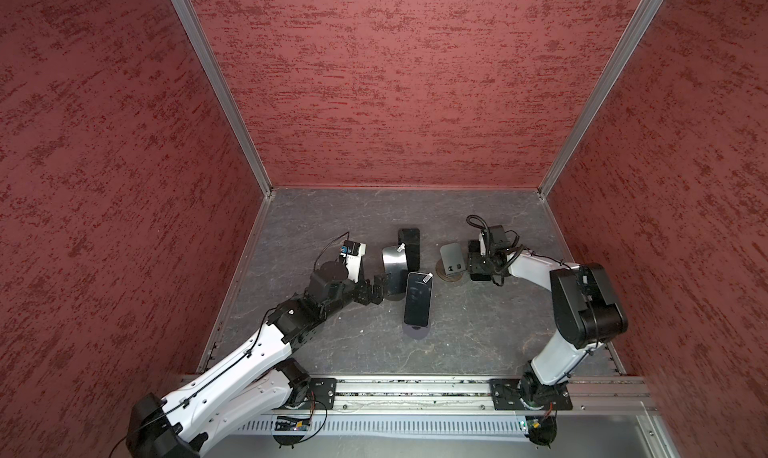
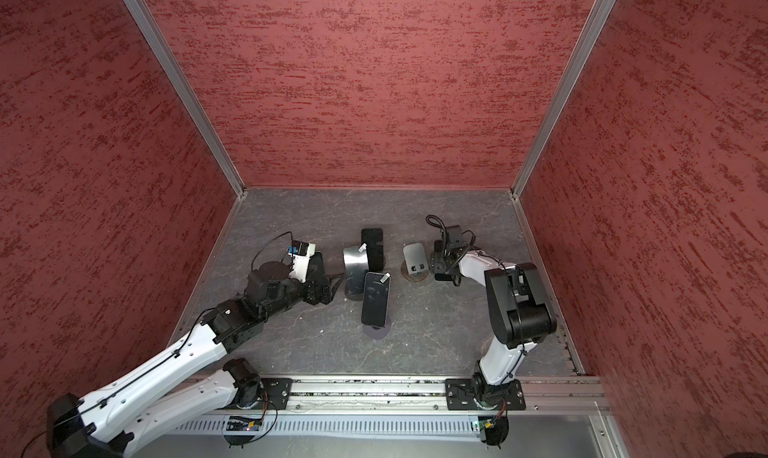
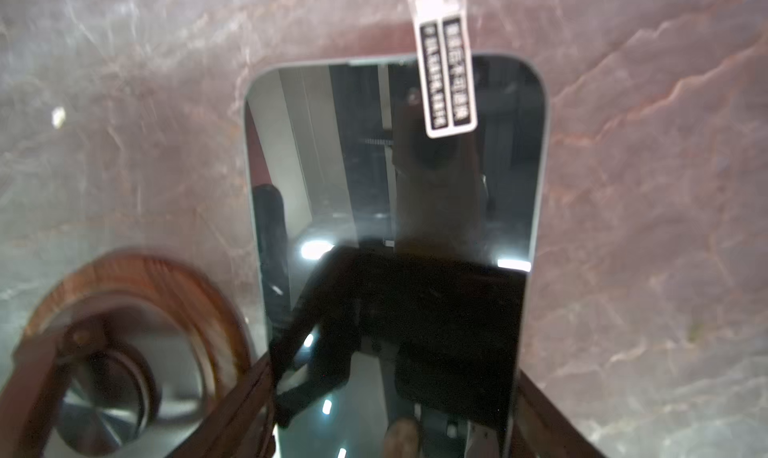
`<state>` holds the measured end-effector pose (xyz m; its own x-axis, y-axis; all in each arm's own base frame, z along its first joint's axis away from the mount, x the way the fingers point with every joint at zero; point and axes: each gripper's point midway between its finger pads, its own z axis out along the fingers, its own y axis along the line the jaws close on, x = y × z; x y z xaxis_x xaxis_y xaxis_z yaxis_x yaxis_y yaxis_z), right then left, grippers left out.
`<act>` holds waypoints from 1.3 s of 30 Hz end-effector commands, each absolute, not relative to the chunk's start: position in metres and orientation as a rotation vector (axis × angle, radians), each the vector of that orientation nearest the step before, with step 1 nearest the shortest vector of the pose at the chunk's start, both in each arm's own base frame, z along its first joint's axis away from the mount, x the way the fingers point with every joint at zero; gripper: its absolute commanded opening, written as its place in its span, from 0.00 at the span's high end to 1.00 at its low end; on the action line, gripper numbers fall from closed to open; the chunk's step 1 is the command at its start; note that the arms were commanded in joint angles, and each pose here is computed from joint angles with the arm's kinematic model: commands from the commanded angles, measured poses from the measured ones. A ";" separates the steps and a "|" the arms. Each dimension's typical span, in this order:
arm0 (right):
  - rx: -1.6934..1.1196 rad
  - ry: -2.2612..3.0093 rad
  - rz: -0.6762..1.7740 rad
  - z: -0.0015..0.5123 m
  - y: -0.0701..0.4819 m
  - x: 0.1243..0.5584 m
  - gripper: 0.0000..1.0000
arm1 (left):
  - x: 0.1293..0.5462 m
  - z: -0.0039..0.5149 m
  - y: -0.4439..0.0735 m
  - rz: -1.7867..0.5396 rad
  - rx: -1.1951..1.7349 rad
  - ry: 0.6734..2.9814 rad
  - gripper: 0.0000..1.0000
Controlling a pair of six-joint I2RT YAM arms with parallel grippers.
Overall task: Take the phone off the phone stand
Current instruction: 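Lower the phone flat onto the table beside the stand and open the right gripper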
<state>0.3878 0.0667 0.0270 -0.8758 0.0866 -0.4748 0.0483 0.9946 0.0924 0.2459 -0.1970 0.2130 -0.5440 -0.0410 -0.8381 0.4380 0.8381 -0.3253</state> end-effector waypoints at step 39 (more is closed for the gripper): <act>0.046 2.822 0.066 -0.007 0.066 0.394 0.22 | 0.248 0.228 -0.193 -0.654 0.251 2.017 0.00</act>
